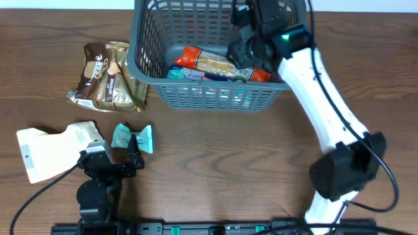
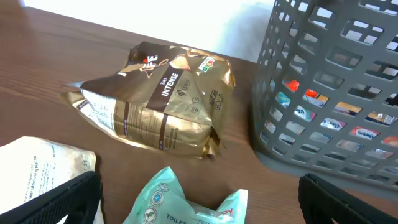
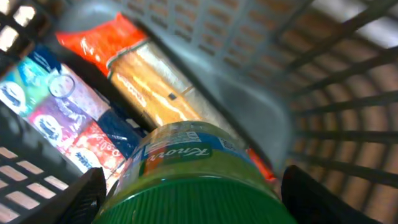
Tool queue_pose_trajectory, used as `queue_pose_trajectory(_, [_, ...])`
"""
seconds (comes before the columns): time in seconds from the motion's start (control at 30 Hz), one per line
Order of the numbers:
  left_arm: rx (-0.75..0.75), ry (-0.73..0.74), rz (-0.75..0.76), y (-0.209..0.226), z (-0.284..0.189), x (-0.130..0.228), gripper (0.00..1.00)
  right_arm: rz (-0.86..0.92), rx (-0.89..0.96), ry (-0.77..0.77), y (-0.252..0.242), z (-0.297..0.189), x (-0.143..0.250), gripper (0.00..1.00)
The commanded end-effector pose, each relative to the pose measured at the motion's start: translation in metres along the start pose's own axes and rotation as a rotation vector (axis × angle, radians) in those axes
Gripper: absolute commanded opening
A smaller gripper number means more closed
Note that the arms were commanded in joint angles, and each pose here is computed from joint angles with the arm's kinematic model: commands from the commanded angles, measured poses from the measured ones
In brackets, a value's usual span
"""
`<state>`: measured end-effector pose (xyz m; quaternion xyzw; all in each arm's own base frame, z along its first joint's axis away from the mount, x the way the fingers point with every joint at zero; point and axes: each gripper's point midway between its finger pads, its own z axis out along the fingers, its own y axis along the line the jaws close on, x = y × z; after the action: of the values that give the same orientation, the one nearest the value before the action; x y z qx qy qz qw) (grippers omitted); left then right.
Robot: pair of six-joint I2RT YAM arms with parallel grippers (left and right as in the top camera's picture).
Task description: Pack container
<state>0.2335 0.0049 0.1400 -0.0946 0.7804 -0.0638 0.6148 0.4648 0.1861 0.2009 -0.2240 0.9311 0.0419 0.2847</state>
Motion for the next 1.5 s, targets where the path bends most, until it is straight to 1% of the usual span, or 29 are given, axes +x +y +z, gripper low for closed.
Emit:
queue_pose_trajectory(0.0, [-0.009,0.040,0.003,0.003,0.002,0.014,0.99,0.007,-0.038,0.013,0.009,0.011,0.000,0.01])
queue_pose_trajectory(0.17, [-0.009,0.040,0.003,0.003,0.002,0.014,0.98,0.020,-0.041,0.058,0.010,0.026,0.010,0.01])
queue_pose_trajectory(0.53, [-0.009,0.040,0.003,0.003,0.002,0.014,0.98,0.021,-0.041,0.065,0.009,0.026,0.012,0.01])
queue_pose_trajectory(0.63, [-0.009,0.040,0.003,0.003,0.002,0.014,0.99,0.022,-0.041,0.065,0.009,0.026,0.012,0.07])
queue_pose_trajectory(0.67, [-0.009,0.040,0.003,0.003,0.002,0.014,0.99,0.021,-0.041,0.065,0.009,0.026,0.012,0.14])
queue_pose_trajectory(0.7, [-0.009,0.040,0.003,0.003,0.002,0.014,0.99,0.021,-0.041,0.065,0.009,0.026,0.012,0.32])
queue_pose_trajectory(0.73, [-0.009,0.040,0.003,0.003,0.002,0.014,0.99,0.021,-0.041,0.065,0.009,0.026,0.012,0.57])
queue_pose_trajectory(0.77, [-0.009,0.040,0.003,0.003,0.002,0.014,0.99,0.021,-0.041,0.065,0.009,0.026,0.012,0.66])
queue_pose_trajectory(0.8, [-0.009,0.040,0.003,0.003,0.002,0.014,0.98,0.021,-0.041,0.064,0.009,0.026,0.012,0.78])
queue_pose_trajectory(0.83, [-0.009,0.040,0.003,0.003,0.002,0.014,0.99,0.021,-0.041,0.062,0.009,0.026,0.011,0.99])
queue_pose_trajectory(1.07, [-0.009,0.040,0.003,0.003,0.002,0.014,0.99,0.025,-0.041,0.047,0.010,0.020,0.008,0.99])
queue_pose_trajectory(1.2, [-0.009,0.040,0.003,0.003,0.002,0.014,0.99,0.024,-0.038,-0.007,0.010,-0.002,-0.007,0.99])
queue_pose_trajectory(1.33, [-0.009,0.040,0.003,0.003,0.002,0.014,0.99,0.032,-0.023,-0.137,0.006,-0.056,-0.040,0.99])
queue_pose_trajectory(1.47, [-0.009,0.040,0.003,0.003,0.002,0.014,0.98,0.111,0.098,-0.252,-0.018,-0.128,-0.062,0.99])
